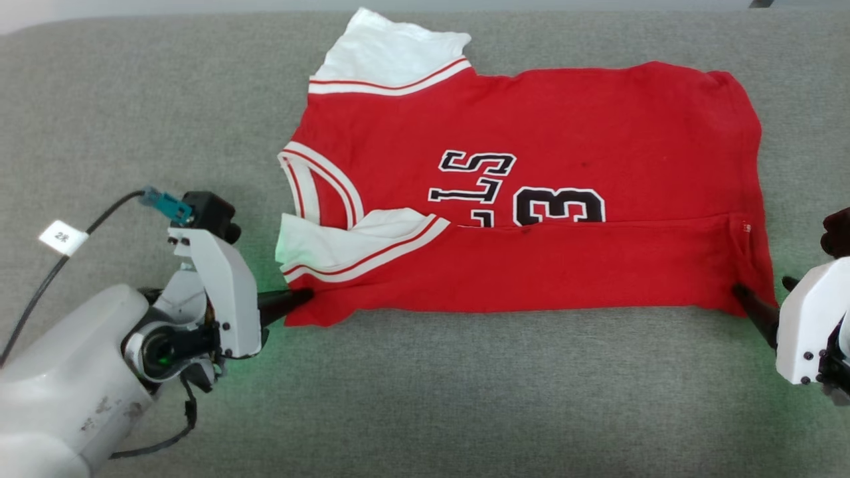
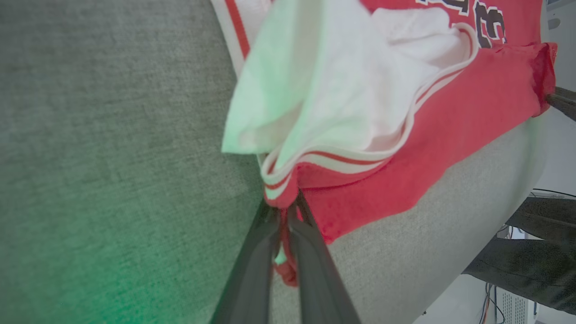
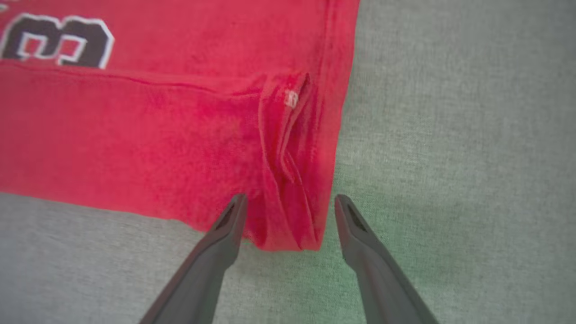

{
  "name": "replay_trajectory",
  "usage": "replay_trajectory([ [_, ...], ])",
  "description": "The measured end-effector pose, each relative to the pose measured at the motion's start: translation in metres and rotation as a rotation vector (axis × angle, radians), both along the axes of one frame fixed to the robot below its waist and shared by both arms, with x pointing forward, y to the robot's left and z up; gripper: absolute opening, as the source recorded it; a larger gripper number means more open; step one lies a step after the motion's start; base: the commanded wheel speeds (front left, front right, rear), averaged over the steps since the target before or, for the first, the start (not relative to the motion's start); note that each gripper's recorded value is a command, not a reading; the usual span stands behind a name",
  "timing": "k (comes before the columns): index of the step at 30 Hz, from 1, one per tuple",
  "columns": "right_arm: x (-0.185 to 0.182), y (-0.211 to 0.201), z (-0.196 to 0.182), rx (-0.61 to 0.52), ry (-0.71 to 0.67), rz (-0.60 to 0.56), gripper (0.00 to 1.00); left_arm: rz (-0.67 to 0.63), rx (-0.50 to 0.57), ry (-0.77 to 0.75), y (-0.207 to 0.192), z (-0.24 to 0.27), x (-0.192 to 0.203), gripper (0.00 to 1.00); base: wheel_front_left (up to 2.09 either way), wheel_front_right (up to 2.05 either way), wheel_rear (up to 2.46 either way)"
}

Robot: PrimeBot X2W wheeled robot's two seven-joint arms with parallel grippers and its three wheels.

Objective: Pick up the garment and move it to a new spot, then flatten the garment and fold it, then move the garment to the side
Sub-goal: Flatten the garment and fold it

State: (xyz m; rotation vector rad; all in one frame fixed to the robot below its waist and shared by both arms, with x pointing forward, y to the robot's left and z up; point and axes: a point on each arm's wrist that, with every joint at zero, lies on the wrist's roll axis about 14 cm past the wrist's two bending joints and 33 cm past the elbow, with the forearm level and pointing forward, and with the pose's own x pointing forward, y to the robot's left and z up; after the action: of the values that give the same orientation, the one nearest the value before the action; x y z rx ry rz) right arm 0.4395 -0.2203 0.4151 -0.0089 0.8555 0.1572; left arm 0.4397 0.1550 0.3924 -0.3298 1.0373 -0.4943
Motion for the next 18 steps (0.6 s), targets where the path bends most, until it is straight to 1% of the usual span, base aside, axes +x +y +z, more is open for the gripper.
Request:
replay_trajectory([
  [2, 0.0, -0.001, -0.007, -0.012, 0.052, -0.003, 1.0, 0.003, 0.001, -0.003, 0.001, -0.001, 0.0, 0.0, 0.0, 0.0, 0.0],
  [6, 0.0, 0.004, -0.015, -0.002, 0.101, 0.0, 1.0, 0.008, 0.0, -0.006, 0.001, -0.001, 0.001, 0.0, 0.0, 0.0, 0.0],
  [7, 0.003, 0.004, -0.016, 0.006, 0.099, -0.008, 0.58, 0.009, 0.001, -0.007, 0.001, -0.001, 0.001, 0.0, 0.0, 0.0, 0.0],
  [8, 0.004, 0.005, -0.017, 0.009, 0.104, -0.011, 0.27, 0.012, 0.0, -0.007, 0.002, -0.002, 0.001, 0.0, 0.0, 0.0, 0.0],
  [9, 0.005, 0.007, -0.019, 0.012, 0.109, -0.006, 0.0, 0.017, -0.003, -0.009, 0.002, -0.002, 0.001, 0.0, 0.0, 0.0, 0.0],
  [11, 0.009, 0.009, -0.019, 0.033, 0.101, -0.016, 0.0, 0.026, -0.01, -0.009, 0.002, -0.003, 0.001, 0.0, 0.0, 0.0, 0.0],
  [18, 0.011, 0.014, -0.016, 0.052, 0.088, -0.013, 0.0, 0.049, -0.027, -0.032, 0.002, 0.003, 0.001, 0.0, 0.0, 0.0, 0.0],
])
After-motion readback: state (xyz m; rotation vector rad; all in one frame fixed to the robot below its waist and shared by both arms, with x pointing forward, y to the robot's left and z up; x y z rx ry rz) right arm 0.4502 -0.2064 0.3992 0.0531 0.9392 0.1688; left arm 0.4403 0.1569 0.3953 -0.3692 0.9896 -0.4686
